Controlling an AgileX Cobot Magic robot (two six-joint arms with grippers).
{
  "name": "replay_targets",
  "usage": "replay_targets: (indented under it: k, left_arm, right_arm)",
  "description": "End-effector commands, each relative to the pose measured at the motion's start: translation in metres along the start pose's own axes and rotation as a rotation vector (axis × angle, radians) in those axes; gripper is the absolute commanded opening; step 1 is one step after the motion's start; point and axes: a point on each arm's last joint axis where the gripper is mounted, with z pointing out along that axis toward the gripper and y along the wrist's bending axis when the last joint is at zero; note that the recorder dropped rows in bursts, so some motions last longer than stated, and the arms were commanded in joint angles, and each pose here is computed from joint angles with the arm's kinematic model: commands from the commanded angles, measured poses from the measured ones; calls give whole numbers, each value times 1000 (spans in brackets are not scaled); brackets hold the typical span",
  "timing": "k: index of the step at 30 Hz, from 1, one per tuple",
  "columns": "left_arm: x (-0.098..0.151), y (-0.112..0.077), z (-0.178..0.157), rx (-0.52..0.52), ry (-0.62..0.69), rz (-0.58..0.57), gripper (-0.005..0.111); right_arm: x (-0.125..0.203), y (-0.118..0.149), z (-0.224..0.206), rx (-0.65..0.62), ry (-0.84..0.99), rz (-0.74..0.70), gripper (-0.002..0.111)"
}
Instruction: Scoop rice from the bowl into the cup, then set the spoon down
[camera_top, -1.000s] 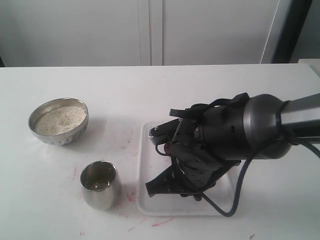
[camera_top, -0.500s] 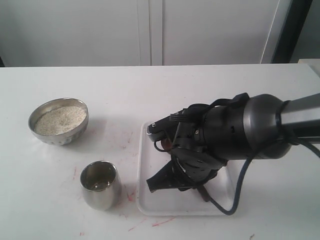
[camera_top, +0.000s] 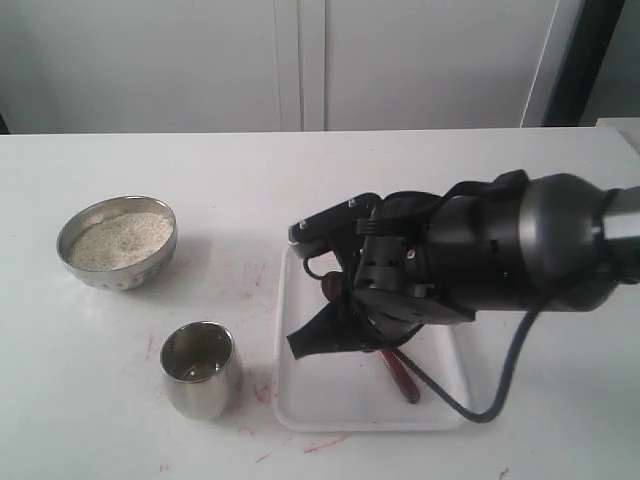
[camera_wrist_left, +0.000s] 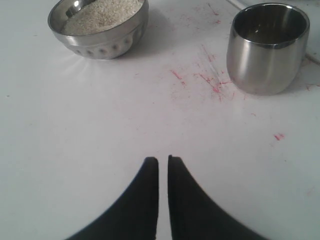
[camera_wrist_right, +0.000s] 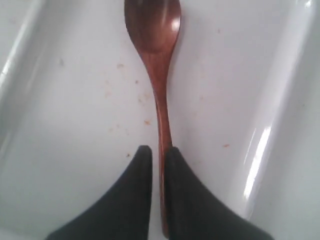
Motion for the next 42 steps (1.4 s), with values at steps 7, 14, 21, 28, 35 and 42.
replay_targets:
  k: [7, 14, 21, 28, 35, 42]
  left_arm:
    - [2, -1, 0, 10, 2, -7, 14]
    - [2, -1, 0, 10, 2, -7, 14]
    - [2, -1, 0, 10, 2, -7, 14]
    - [2, -1, 0, 10, 2, -7, 14]
    - [2, -1, 0, 10, 2, -7, 14]
    - [2, -1, 0, 10, 2, -7, 14]
  right_arm:
    - [-27, -17, -86, -181, -354, 57, 0]
    - [-24, -42, -148, -228, -568, 53, 0]
    - [6, -62, -180, -265, -729, -8, 0]
    - [47, -76, -192, -335, -827, -31, 0]
    - [88, -82, -193, -427, -921, -69, 0]
    - [126, -89, -181, -459, -956, -76, 0]
